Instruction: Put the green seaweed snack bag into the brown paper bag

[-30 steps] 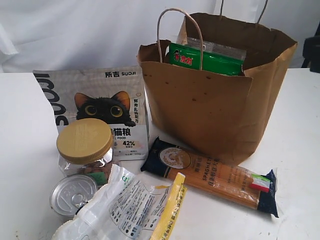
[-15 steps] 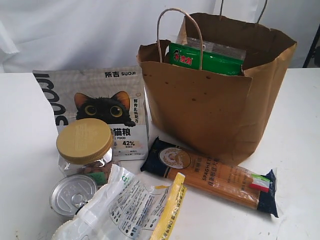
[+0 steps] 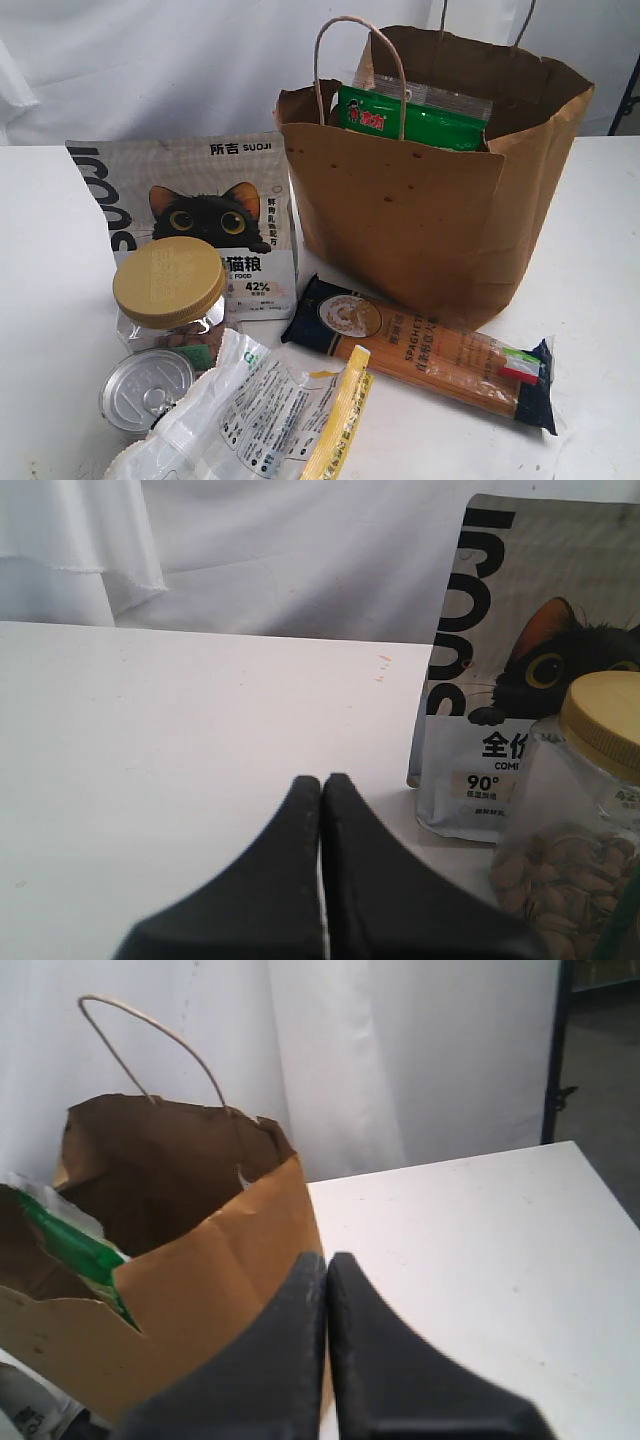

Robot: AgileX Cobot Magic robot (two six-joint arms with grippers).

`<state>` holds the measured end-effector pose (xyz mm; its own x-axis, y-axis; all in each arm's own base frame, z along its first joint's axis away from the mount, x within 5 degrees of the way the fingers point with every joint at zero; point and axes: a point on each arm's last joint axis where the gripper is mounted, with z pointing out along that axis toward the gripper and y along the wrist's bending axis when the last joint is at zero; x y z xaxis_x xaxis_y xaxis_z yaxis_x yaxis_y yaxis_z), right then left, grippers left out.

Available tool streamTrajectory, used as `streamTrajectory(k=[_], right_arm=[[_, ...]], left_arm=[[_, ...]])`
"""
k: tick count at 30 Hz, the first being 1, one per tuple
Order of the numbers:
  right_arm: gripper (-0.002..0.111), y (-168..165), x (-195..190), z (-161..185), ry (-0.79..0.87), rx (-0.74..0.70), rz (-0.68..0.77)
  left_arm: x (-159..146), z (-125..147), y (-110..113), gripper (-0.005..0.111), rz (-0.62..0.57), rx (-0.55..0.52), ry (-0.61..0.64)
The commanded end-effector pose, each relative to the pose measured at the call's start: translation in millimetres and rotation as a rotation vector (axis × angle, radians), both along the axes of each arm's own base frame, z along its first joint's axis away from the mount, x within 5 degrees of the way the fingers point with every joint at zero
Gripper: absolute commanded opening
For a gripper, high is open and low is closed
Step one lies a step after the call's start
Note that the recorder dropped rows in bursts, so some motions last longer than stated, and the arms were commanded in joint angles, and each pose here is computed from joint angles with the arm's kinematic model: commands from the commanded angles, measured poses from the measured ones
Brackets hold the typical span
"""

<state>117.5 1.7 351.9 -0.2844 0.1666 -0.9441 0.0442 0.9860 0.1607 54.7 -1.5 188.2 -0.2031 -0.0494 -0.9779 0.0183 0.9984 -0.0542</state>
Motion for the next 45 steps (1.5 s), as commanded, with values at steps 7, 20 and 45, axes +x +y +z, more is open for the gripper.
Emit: streamTrajectory(k=[7,20,45], right_arm=[[0.000,-5,-48,-66,-0.072,-0.020,-0.042],[0.000,-3,-49,-118,-0.165,0.004,-0.027],[0.000,-5,-64,-168,-0.047,-0.096,-0.056]], left_arm=[[0,-1,0,0.000,-0.005,-0.002,-0.009],[0,-1,0,0.000,-0.005,-0.002,-0.009],[0,-1,0,0.000,-0.005,-0.002,-0.009]])
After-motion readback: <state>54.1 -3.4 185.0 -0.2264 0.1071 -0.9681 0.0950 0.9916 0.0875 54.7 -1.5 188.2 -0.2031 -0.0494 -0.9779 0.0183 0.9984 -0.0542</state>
